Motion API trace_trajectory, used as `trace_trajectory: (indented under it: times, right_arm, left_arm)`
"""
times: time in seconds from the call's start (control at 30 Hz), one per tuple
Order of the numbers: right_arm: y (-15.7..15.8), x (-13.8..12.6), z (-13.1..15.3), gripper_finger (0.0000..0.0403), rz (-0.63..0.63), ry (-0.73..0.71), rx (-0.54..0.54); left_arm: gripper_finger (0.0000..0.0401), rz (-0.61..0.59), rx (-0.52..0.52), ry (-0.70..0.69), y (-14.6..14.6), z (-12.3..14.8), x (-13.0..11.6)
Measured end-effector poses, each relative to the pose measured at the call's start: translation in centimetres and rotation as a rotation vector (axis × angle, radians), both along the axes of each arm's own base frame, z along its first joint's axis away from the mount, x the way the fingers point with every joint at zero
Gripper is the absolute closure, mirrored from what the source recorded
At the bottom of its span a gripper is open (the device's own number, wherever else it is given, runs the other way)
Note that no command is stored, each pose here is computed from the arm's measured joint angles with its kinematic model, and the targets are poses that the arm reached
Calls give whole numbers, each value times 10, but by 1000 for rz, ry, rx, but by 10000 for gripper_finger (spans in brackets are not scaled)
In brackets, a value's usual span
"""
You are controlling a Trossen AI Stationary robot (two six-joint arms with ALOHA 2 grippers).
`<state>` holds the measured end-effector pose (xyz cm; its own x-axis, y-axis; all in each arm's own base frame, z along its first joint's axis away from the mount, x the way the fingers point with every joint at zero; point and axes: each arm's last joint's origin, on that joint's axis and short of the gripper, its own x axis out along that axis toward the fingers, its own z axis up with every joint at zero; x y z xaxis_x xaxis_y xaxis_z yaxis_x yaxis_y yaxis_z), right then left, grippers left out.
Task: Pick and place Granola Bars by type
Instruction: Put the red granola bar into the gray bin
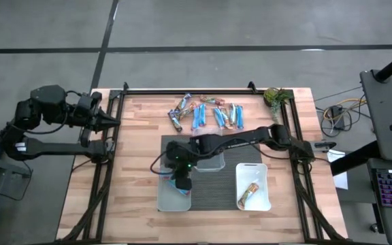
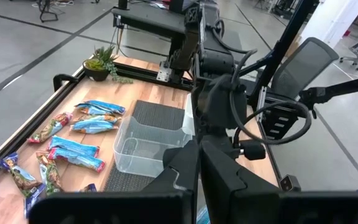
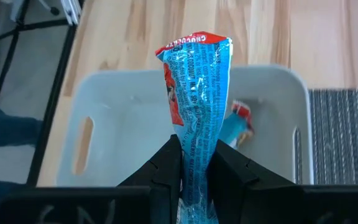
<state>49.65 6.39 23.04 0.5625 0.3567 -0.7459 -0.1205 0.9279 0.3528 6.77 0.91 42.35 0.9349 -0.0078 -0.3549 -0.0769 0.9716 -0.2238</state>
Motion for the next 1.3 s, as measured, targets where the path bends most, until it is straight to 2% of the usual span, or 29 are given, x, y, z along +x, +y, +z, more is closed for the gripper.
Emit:
trace_trajectory:
  times: [0.43,1.03,1.13,1.3]
  right_arm:
    - [-1,-3,-16,344,0,37,-10]
    - [0,-2,-15,344,10,14,-13]
    - [0,-2,-15,333,8,17,-8]
    - [0,-2,-15,292,-5,23,3]
  left_arm:
    - [401,4,1,1,0,0,0]
    - [401,6,-4,1,0,0,0]
    - [401,6,-4,1,0,0,0]
    - [401,7,-5,1,0,0,0]
